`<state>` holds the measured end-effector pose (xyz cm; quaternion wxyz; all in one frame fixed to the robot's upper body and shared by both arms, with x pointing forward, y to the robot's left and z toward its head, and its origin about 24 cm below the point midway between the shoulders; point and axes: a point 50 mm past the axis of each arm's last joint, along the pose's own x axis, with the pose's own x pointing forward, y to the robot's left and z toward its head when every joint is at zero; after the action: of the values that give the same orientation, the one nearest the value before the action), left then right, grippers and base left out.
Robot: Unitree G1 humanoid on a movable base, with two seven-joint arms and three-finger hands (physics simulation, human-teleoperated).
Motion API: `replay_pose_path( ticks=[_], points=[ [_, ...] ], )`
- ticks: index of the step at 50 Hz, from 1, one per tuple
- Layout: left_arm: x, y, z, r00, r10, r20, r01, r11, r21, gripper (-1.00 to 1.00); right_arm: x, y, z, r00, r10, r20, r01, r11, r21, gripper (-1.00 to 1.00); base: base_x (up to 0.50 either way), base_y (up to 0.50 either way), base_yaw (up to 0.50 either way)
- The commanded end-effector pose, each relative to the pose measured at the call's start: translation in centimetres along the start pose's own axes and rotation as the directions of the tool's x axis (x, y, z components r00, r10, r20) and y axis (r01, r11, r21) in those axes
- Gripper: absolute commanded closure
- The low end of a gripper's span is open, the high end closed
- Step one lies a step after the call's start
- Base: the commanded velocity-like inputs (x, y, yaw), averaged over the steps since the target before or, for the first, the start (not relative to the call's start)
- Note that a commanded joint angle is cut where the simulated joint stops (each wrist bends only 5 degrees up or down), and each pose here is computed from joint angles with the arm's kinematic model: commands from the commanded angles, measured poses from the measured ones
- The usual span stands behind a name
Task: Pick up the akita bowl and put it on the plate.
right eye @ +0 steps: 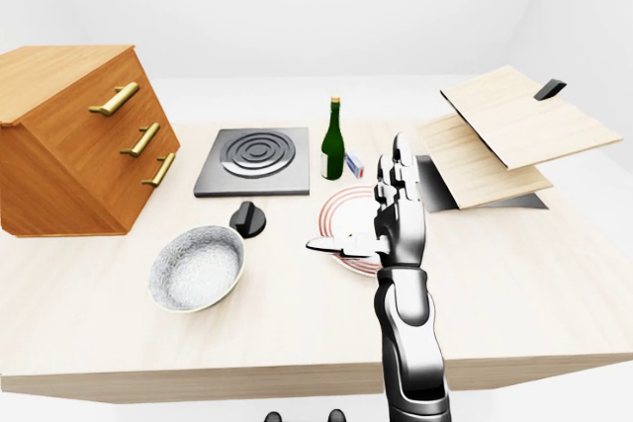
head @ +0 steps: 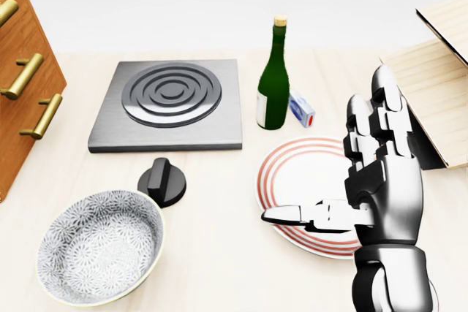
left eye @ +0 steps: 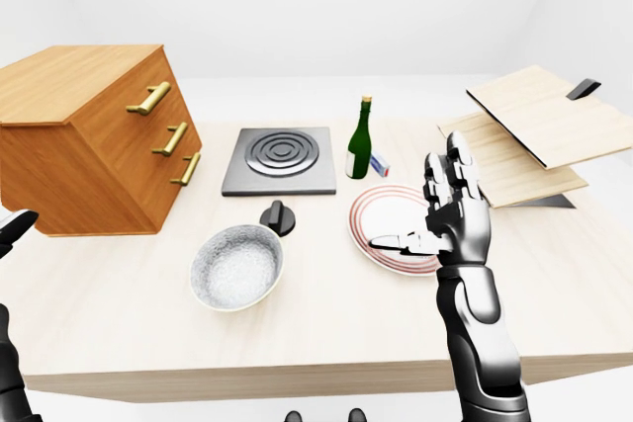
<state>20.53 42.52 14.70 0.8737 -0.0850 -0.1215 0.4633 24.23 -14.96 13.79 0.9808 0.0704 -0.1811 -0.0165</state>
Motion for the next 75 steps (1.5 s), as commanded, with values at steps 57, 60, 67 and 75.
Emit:
replay_pose_path(
  ticks=[57,60,67,75],
  points=[
    [0.1,0.1,-0.2,1.0,0.012,-0.011,-0.012,1.0,0.006,-1.0,-0.2,1.1,0.9,0.996,0.084,0.037,-0.081,0.994,-0.077,-1.0,0.29,0.0,0.0],
    [0.2,0.1,-0.3,1.0,0.012,-0.014,-0.012,1.0,0.007,-1.0,-0.2,1.1,1.0,0.996,0.084,0.043,-0.08,0.993,-0.09,-1.0,0.0,0.0,0.0],
    [0.1,0.1,0.1,1.0,0.012,0.0,-0.012,1.0,0.003,-1.0,-0.2,1.4,1.2,0.994,0.097,0.053,-0.089,0.986,-0.144,-1.0,0.0,0.0,0.0],
    [0.2,0.1,-0.1,1.0,0.012,-0.007,-0.012,1.0,0.005,-1.0,-0.3,1.7,1.3,0.991,0.121,0.054,-0.109,0.978,-0.18,-1.0,0.0,0.0,0.0]
  ],
)
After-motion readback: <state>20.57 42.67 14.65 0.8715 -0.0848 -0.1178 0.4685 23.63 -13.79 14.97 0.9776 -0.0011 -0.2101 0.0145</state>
